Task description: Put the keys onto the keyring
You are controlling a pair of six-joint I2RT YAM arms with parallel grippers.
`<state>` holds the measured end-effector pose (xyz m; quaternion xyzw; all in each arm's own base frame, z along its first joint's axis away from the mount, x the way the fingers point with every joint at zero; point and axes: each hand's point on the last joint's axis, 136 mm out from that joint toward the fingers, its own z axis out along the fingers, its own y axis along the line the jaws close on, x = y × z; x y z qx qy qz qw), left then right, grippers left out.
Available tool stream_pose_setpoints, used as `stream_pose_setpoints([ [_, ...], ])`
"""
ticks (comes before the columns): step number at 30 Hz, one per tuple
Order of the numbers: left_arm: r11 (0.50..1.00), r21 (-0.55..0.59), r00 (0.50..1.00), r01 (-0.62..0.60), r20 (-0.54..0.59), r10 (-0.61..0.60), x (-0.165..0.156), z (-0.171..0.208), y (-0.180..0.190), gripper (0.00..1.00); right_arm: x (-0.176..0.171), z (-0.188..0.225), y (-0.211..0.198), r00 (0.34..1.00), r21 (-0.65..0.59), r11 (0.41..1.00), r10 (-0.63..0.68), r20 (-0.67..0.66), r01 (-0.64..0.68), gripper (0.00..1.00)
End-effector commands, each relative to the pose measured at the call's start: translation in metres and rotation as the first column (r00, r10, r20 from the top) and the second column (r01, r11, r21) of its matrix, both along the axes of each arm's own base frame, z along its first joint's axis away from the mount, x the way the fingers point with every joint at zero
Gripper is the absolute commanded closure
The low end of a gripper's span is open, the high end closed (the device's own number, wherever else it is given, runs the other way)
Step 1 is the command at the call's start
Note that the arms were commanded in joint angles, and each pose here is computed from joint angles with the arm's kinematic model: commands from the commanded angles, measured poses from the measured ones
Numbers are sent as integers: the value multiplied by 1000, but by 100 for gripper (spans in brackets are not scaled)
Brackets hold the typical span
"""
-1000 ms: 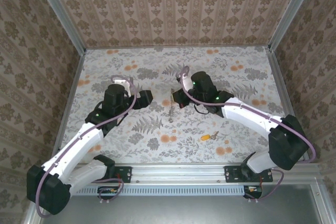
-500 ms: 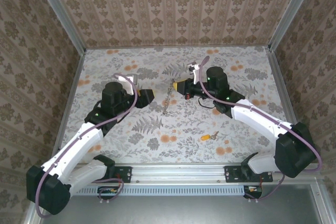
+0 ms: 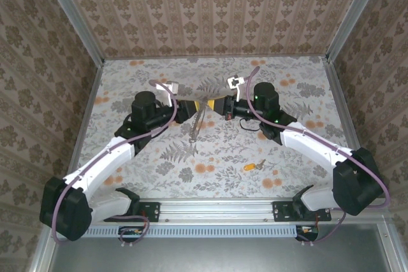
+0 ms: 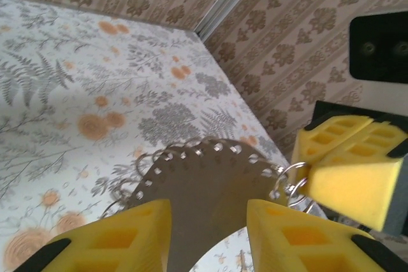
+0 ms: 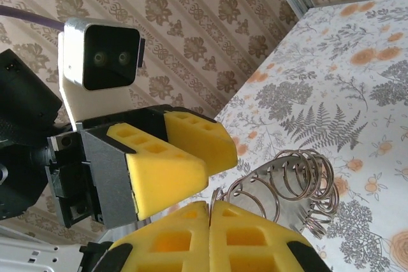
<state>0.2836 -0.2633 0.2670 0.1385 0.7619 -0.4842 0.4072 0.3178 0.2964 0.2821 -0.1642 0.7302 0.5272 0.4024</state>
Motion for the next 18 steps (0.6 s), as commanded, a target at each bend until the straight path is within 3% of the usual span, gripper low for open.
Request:
stream_pose_setpoints([
  [1, 994, -96, 996, 55, 69, -48, -3, 36, -11, 64, 1, 7, 1, 1000, 50, 999, 14, 12, -15, 100],
  [18, 983, -125, 990, 132, 57, -126, -12, 34, -28, 67, 8, -2, 4, 1000, 60, 998, 4, -24, -3, 100],
])
